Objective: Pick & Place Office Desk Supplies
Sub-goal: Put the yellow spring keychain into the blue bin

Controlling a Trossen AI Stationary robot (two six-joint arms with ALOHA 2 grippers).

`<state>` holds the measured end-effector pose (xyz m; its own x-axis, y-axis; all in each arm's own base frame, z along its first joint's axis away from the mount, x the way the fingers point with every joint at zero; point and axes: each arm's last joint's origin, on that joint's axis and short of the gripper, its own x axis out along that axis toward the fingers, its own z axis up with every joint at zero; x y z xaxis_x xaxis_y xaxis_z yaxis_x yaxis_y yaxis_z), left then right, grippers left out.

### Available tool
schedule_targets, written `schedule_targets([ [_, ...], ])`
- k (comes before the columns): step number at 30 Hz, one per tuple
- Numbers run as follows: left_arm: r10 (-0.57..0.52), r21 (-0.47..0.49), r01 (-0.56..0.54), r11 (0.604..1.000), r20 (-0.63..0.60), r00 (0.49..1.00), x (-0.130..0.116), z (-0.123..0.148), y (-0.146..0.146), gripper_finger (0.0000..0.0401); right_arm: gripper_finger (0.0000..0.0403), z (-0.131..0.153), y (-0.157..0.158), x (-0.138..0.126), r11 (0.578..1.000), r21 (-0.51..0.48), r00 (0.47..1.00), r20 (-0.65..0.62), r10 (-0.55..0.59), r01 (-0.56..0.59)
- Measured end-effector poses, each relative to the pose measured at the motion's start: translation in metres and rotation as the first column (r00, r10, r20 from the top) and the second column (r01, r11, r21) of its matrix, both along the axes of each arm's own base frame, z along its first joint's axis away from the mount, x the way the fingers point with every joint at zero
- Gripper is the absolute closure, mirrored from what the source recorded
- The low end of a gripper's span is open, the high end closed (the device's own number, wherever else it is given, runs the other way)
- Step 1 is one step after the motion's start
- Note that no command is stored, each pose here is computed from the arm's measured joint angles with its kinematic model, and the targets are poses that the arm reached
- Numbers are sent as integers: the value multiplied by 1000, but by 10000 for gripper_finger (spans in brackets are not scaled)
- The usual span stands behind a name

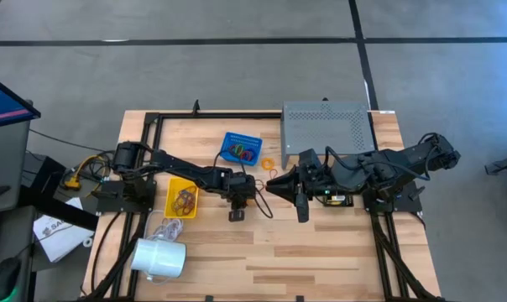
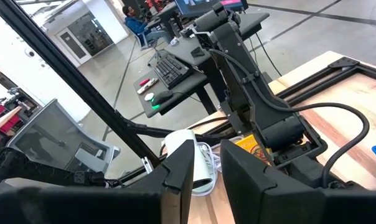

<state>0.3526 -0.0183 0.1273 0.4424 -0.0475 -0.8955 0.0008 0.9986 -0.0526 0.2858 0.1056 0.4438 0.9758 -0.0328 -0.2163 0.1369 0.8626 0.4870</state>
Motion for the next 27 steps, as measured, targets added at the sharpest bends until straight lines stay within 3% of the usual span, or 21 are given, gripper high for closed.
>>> schedule_targets([
  [2,17,-7,-17,1000,-1,1000,0,0,0,364,326,0,0,0,1000,0,1000,0,0,0],
  [4,30,-25,-30,999,-1,1000,0,0,0,385,326,0,0,0,1000,0,1000,0,0,0],
  [11,11,-62,-11,998,5,1000,-2,4,-7,395,326,0,0,0,1000,-14,1000,-2,3,-3],
  [27,42,-54,-32,998,198,979,-15,70,-1,398,326,-2,0,-1,1000,-27,1000,-23,4,-4],
])
